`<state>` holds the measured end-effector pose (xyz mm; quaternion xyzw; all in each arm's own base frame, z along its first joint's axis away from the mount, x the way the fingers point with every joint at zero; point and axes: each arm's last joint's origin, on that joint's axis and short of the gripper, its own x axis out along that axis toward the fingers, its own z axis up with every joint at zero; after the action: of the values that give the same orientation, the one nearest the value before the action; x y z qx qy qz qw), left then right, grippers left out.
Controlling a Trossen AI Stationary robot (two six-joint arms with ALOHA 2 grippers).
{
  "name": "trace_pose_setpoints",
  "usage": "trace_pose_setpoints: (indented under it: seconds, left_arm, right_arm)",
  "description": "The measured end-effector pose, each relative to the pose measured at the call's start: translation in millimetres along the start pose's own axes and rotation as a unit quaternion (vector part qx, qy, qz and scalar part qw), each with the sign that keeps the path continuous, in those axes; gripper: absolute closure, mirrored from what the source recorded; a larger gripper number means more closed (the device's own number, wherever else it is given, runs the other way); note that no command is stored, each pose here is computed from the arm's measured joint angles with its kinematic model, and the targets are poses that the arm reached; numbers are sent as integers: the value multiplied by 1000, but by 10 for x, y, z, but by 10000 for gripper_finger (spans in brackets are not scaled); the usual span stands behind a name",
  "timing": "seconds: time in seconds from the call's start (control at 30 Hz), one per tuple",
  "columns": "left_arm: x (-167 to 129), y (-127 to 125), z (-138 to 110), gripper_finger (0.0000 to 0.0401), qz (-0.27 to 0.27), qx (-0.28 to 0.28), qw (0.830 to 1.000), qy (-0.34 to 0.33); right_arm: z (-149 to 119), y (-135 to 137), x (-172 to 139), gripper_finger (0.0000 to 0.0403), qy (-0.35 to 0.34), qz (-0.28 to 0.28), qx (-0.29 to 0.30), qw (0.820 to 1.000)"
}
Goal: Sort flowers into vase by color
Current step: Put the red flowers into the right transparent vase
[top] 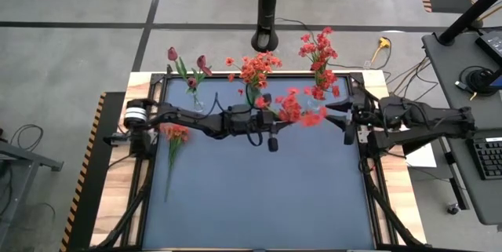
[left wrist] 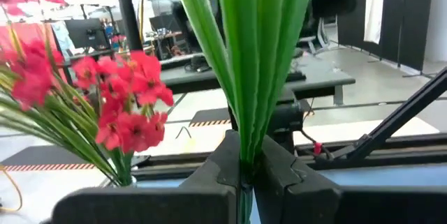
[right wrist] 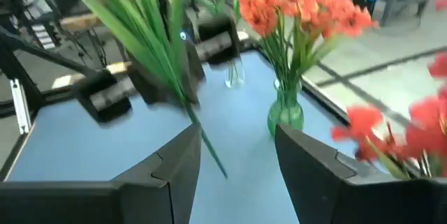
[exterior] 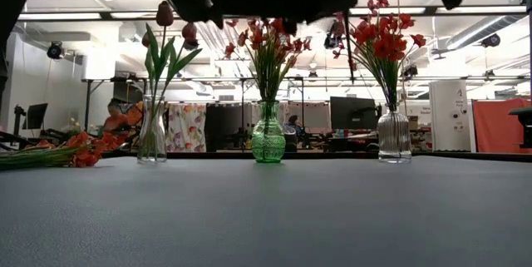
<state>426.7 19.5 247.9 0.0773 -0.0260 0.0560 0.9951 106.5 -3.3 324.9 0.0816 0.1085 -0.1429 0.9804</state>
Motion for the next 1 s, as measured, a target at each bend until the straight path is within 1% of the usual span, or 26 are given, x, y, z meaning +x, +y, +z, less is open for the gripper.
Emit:
trace_pose_setpoints:
  seconds: [0.1,0.2,0.3,0.37,0.43,0.5,0.53,0.6,0.7,0.77,0.87,1.0]
  left_arm:
    - [-59,18,83,400,2,0,1000,-10]
    - [-131,39,156,396,4,6,1000,-15]
    - [-219,80,258,396,18,9,999,-25]
    - [-281,112,317,397,23,11,999,-30]
    - [-344,133,353,397,27,17,999,-33]
    - [-411,150,377,397,29,24,999,-34]
    - [-443,161,395,397,31,27,999,-36]
    - [-499,178,428,397,36,30,998,-39]
    - [-564,202,447,397,56,39,997,-37]
    - [-602,215,441,397,61,49,996,-33]
    - [-662,231,458,397,64,55,996,-35]
    - [-693,249,464,397,66,64,995,-33]
  right_arm:
    - [-87,-11,21,232,46,-10,10,999]
    - [-210,-19,79,236,103,-29,26,994]
    - [-400,-19,199,240,149,-48,46,987]
    - [-551,-26,280,243,167,-63,71,981]
    - [-714,-54,340,244,179,-99,98,974]
    - [-873,-93,383,242,182,-143,118,965]
    - [-947,-107,403,239,186,-154,118,963]
    - [-1053,-119,439,226,181,-158,132,962]
    - [-1110,-122,509,199,133,-166,148,966]
    - [-1164,-136,557,179,104,-188,136,967]
    - [-1276,-169,612,149,73,-228,122,963]
    - [-1373,-171,662,120,70,-223,124,964]
